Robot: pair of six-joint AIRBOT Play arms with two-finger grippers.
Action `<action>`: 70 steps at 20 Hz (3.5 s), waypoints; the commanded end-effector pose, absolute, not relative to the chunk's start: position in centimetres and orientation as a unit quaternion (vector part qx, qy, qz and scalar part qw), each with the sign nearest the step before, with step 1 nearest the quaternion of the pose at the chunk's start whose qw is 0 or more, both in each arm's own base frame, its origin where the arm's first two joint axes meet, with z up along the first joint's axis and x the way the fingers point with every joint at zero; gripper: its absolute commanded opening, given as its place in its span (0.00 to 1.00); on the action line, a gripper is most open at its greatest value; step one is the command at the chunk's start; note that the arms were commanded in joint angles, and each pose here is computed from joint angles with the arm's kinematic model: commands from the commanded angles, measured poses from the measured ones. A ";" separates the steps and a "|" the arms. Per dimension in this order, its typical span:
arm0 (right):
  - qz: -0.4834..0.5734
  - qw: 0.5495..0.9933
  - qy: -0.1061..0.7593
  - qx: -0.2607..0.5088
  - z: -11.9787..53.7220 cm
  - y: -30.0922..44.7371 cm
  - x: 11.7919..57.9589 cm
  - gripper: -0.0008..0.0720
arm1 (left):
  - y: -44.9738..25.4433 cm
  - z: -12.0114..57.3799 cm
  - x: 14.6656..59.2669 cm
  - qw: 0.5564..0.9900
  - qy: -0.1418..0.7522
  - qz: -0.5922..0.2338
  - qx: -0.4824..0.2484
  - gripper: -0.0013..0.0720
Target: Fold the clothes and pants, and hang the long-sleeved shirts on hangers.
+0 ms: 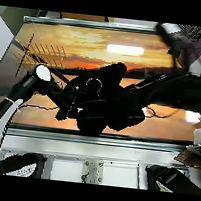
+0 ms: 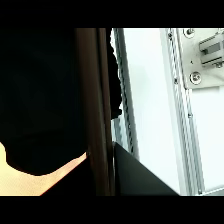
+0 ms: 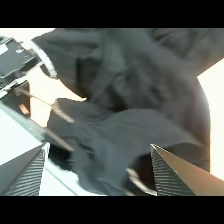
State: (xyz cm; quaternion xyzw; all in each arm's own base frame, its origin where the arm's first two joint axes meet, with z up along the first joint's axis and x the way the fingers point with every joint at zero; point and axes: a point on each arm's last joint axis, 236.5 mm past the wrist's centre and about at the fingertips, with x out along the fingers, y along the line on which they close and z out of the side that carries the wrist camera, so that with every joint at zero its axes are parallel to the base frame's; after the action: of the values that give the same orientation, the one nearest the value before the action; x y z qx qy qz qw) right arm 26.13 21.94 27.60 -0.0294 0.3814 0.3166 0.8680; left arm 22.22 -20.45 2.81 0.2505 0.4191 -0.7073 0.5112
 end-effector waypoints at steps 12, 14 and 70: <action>0.342 0.862 0.360 -0.098 24.0 14.5 28.6 0.99 | -20.4 2.8 22.3 0.512 0.419 -0.707 0.250 0.03; 0.401 0.853 0.331 -0.043 24.3 14.4 28.8 0.99 | -20.4 2.8 22.3 0.512 0.419 -0.707 0.250 0.03; 0.647 0.736 0.200 0.009 11.7 17.3 25.5 0.99 | -20.4 2.8 22.2 0.510 0.420 -0.708 0.250 0.03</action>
State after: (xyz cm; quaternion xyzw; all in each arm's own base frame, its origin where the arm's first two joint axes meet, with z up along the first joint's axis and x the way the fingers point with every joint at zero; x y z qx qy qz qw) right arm 25.48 17.21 11.80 0.0091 0.1996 0.6475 0.7354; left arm 22.04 -20.17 2.73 0.2525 0.4235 -0.7076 0.5061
